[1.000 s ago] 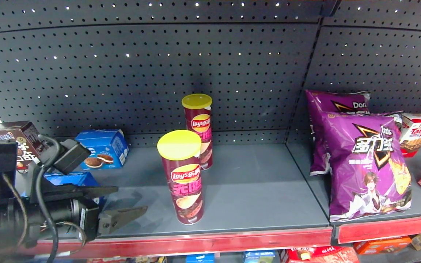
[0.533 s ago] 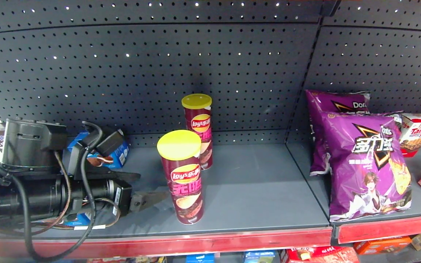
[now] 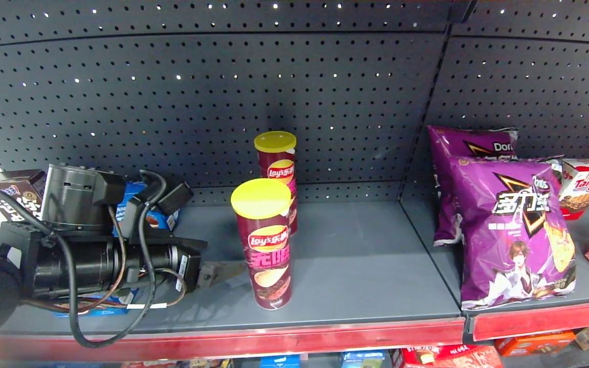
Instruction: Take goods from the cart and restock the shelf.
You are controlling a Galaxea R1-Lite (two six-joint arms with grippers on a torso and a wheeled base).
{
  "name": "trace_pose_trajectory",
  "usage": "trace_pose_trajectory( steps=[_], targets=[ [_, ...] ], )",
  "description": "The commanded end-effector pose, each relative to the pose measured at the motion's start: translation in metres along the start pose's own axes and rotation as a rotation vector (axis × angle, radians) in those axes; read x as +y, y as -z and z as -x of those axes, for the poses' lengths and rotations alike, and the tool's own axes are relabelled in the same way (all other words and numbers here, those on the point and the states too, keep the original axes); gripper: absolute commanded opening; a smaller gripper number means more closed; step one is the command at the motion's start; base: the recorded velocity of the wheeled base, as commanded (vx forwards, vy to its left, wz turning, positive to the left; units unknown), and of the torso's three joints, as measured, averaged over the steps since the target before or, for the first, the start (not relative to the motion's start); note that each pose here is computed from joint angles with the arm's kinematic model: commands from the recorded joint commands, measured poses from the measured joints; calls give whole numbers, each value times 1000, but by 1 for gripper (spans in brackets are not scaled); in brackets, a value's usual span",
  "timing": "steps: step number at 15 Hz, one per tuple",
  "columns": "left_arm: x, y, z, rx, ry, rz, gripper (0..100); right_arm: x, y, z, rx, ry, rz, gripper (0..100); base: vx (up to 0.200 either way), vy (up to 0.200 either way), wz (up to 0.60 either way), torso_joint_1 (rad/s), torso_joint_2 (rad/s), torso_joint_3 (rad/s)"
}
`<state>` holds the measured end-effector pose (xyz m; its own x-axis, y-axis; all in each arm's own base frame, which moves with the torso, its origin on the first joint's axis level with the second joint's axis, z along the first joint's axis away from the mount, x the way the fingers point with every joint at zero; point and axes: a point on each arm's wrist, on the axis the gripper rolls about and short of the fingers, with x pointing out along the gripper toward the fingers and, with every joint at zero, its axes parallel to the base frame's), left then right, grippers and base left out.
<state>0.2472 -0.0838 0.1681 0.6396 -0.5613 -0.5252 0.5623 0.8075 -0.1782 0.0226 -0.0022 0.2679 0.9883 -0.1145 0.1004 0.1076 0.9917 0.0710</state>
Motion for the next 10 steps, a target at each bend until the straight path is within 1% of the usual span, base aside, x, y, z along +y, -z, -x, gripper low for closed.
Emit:
trace_pose_trajectory(
  steps=[1, 8, 9, 10],
  targets=[
    [0, -2, -5, 4, 5, -2, 100, 1, 2, -1, 8, 1, 10, 100, 0, 0, 0, 0, 0, 0],
    [0, -4, -5, -3, 7, -6, 100, -1, 6, 1, 7, 13, 11, 100, 0, 0, 0, 0, 0, 0],
    [-1, -6, -6, -14, 9, -10, 100, -2, 7, 2, 8, 13, 12, 100, 0, 0, 0, 0, 0, 0],
    [-1, -5, -8, -12, 12, -11, 100, -2, 8, 2, 8, 16, 12, 100, 0, 0, 0, 0, 0, 0]
  ],
)
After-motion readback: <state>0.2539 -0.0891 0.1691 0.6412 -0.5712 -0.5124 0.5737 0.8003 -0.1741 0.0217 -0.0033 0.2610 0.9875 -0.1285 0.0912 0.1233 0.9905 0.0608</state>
